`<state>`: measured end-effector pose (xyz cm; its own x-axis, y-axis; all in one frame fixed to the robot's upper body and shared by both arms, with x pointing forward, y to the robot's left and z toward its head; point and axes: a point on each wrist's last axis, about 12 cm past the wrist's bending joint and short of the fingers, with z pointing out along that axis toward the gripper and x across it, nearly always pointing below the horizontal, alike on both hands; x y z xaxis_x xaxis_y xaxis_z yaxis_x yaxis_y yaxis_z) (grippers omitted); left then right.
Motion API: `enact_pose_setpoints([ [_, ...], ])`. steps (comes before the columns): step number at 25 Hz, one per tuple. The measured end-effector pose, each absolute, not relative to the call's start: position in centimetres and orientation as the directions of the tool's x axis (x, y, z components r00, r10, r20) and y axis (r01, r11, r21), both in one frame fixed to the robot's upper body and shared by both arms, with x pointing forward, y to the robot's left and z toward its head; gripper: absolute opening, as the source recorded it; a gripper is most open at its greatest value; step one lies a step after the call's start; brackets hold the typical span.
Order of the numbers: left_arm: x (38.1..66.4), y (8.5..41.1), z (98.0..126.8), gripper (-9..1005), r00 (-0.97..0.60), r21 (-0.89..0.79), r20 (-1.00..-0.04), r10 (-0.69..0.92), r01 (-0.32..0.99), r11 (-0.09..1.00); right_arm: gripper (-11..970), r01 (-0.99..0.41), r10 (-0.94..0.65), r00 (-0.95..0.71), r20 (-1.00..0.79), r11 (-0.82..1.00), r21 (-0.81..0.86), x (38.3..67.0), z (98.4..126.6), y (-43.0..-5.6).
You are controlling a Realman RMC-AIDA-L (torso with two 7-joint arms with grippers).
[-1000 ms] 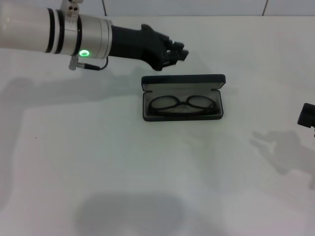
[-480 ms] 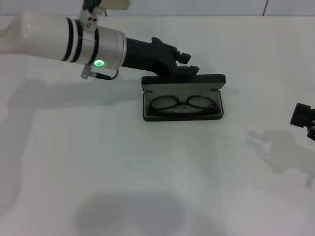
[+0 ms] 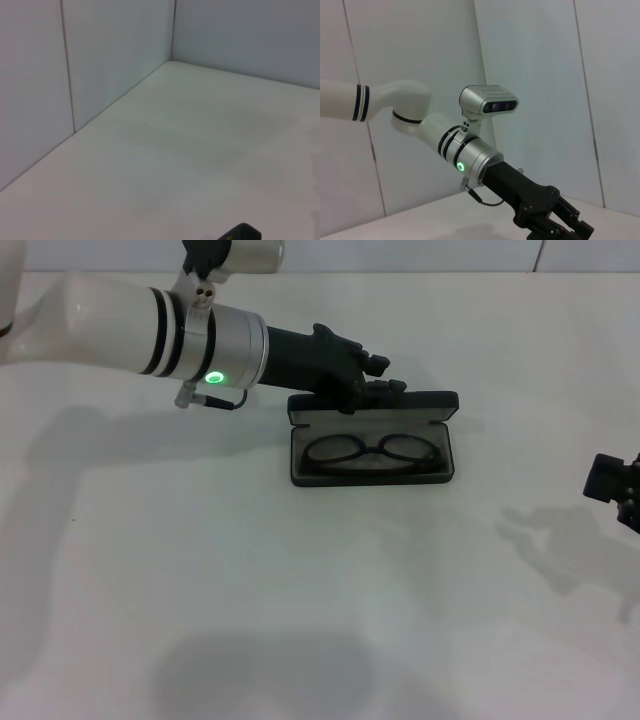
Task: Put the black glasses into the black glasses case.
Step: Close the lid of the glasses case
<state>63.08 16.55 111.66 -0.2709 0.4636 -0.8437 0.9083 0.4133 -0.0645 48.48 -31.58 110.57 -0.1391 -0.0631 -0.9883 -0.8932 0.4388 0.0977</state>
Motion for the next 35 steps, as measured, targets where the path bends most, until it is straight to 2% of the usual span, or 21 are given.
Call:
enact_pose_setpoints([
  [8,62.92,16.53,111.33,332,-0.282,-0.077,-0.839,0.465,0.908,0.412,139,-0.891,-0.062,-0.147,-0.987,0.442,0.105,48.42,110.28,-31.55],
  [13,62.85,16.38,111.25,339,-0.282,-0.078,-0.839,0.465,0.909,0.410,139,-0.889,-0.058,-0.153,-0.987,0.443,0.111,48.37,110.16,-31.55],
  [24,62.64,16.39,111.01,281,-0.288,-0.086,-0.840,0.460,0.908,0.411,138,-0.890,-0.057,-0.155,-0.986,0.442,0.115,48.36,110.06,-31.50],
  [29,62.48,16.46,110.79,230,-0.293,-0.090,-0.839,0.459,0.906,0.413,138,-0.890,-0.057,-0.156,-0.986,0.441,0.115,48.35,110.05,-31.48],
  [35,62.39,16.47,110.74,228,-0.294,-0.093,-0.838,0.461,0.908,0.409,138,-0.889,-0.054,-0.158,-0.986,0.442,0.118,48.34,110.01,-31.47],
])
